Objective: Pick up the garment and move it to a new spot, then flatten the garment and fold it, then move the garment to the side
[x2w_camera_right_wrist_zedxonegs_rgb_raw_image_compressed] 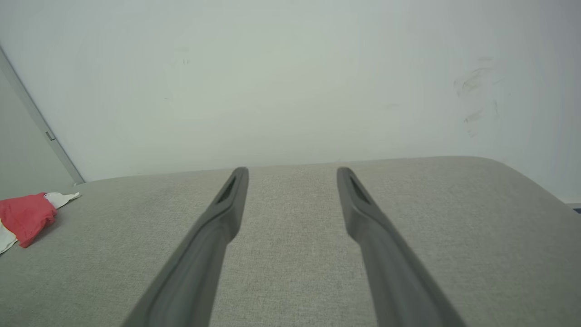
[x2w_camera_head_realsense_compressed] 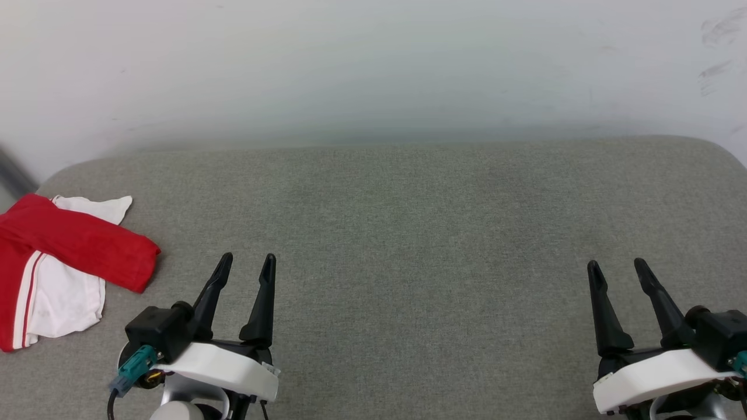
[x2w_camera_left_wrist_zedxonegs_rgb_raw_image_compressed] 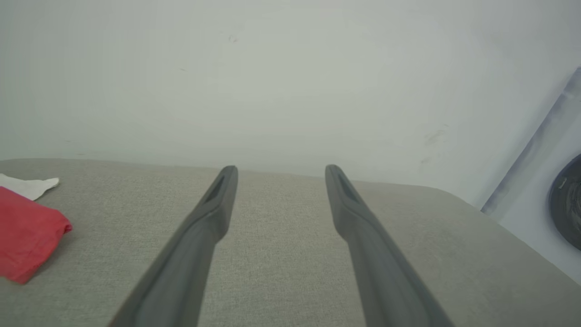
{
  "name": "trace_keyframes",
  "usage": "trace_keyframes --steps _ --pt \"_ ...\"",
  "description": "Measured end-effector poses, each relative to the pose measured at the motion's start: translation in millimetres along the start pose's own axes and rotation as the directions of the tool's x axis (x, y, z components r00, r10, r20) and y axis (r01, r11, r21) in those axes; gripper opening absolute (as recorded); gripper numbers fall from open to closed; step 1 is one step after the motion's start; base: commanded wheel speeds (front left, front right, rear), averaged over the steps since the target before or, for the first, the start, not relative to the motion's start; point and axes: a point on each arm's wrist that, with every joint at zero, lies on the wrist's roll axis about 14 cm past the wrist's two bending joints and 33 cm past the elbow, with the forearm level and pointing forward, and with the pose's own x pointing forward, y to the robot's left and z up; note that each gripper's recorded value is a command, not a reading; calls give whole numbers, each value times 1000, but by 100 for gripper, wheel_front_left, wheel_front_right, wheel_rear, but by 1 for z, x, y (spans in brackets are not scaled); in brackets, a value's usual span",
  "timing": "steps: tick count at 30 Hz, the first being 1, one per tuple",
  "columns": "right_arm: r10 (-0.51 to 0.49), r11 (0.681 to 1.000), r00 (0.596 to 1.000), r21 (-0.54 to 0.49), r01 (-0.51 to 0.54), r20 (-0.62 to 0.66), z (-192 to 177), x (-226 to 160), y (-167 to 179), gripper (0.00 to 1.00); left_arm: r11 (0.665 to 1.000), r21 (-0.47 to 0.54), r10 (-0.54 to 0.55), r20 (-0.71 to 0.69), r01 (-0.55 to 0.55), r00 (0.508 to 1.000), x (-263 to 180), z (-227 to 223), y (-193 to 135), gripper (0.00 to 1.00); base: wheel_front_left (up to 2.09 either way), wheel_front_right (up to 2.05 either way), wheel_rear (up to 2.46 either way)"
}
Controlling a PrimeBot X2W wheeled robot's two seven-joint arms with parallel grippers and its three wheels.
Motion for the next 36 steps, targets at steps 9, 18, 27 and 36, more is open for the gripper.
trace_keyframes --steps 9,18,27,36 --pt "-16 999 1000 -45 15 -6 0 -4 -5 100 998 56 3 -11 -2 1000 -1 -6 1 100 0 0 0" --pt "-11 996 1000 -85 12 4 3 -4 -4 100 993 118 23 -21 -21 1000 -3 -11 9 100 0 0 0" --pt "-6 991 1000 -131 8 13 4 -3 -4 100 985 171 17 -24 -12 1000 -5 -14 9 100 0 0 0" --pt "-5 986 1000 -164 8 16 2 -2 -4 100 980 201 4 -26 1 1000 -5 -16 6 100 0 0 0"
